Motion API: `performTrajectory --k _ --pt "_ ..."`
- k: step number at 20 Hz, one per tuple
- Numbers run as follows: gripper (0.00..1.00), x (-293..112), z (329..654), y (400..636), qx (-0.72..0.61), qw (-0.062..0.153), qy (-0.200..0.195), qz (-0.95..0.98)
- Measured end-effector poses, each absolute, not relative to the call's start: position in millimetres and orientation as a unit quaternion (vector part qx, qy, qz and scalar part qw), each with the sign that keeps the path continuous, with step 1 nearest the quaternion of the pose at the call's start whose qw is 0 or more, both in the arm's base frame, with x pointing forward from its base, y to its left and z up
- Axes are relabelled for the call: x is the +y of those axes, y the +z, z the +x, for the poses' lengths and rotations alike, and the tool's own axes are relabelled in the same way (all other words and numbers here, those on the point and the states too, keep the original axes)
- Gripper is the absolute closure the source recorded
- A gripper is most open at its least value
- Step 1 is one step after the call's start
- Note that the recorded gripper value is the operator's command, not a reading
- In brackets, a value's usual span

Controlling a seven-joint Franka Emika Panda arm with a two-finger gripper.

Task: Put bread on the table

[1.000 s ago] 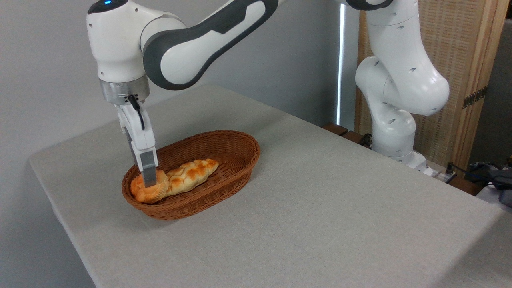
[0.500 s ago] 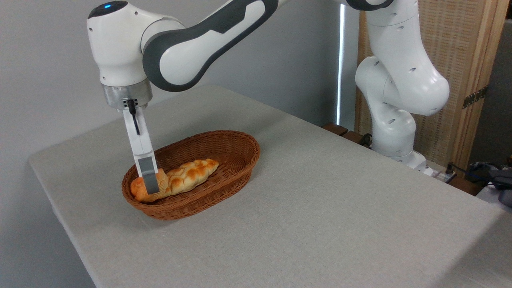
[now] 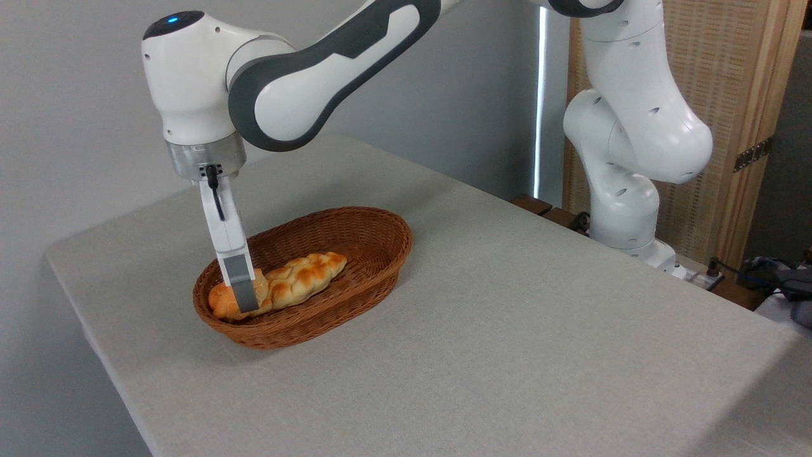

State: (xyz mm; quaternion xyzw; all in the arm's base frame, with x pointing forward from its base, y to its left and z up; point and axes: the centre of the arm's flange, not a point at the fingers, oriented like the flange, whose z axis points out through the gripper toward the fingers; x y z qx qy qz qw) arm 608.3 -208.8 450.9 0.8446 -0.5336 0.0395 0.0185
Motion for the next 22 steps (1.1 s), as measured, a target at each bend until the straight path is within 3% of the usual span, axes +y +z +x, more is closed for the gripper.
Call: performTrajectory --k 1,4,22 --pt "0.39 -208.8 608.4 450.7 -0.534 0.018 0.039 0.845" --pt "0.50 -208.8 608.4 450.7 -0.534 0.018 0.039 0.845" --pt "0.55 -210.7 608.3 447.7 -0.535 0.020 0.037 0.844"
